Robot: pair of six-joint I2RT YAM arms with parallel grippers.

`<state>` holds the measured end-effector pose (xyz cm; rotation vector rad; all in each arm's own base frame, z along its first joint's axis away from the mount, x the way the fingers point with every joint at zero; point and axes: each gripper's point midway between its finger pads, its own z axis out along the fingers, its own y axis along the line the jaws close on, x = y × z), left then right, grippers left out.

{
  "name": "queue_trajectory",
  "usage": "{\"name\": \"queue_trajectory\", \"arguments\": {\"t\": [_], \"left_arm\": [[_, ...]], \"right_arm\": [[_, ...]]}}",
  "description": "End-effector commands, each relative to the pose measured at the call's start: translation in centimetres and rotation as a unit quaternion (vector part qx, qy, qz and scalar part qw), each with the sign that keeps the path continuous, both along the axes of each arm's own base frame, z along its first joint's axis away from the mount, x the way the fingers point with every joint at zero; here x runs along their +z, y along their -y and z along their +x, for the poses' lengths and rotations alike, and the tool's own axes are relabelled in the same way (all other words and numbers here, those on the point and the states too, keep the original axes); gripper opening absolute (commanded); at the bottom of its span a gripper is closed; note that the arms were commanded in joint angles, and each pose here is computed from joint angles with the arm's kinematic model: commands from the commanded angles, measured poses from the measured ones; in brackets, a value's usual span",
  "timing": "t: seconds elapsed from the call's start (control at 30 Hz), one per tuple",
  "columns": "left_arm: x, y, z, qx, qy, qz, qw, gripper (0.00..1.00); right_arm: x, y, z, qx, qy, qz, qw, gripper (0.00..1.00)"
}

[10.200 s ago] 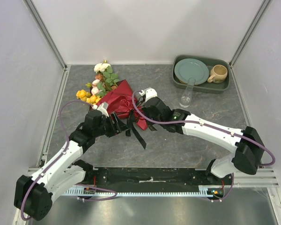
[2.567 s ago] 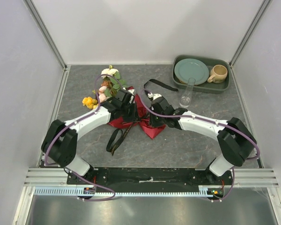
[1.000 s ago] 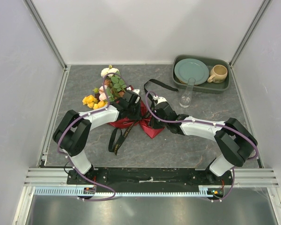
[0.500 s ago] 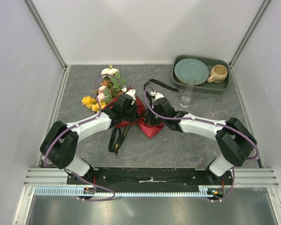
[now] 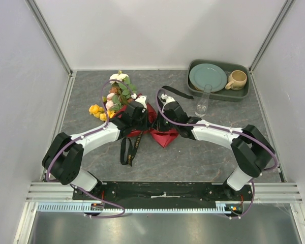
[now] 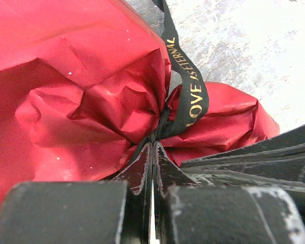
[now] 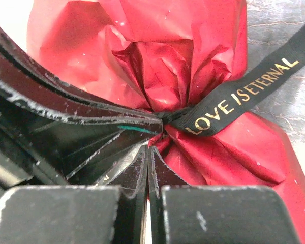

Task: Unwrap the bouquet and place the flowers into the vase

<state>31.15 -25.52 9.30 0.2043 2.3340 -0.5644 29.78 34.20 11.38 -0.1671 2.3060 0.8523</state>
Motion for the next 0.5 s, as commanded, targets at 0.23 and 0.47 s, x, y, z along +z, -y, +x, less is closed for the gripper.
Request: {"name": "queue_trajectory", "arguments": {"t": [0.23, 0.47], "left_arm": [[2.7, -0.3, 1.0, 0.052, 0.003, -0.015, 0.999, 0.02], [4.3, -1.2, -0.6, 0.044, 0.02, -0.054, 0.997, 0.02]], "right_arm": [[-3.2, 0.8, 0.0, -0.03, -0.006, -0.006, 1.0, 0.0], [-6.2, 1.2, -0.4, -0.035, -0.029, -0.024, 0.999, 0.0]]}}
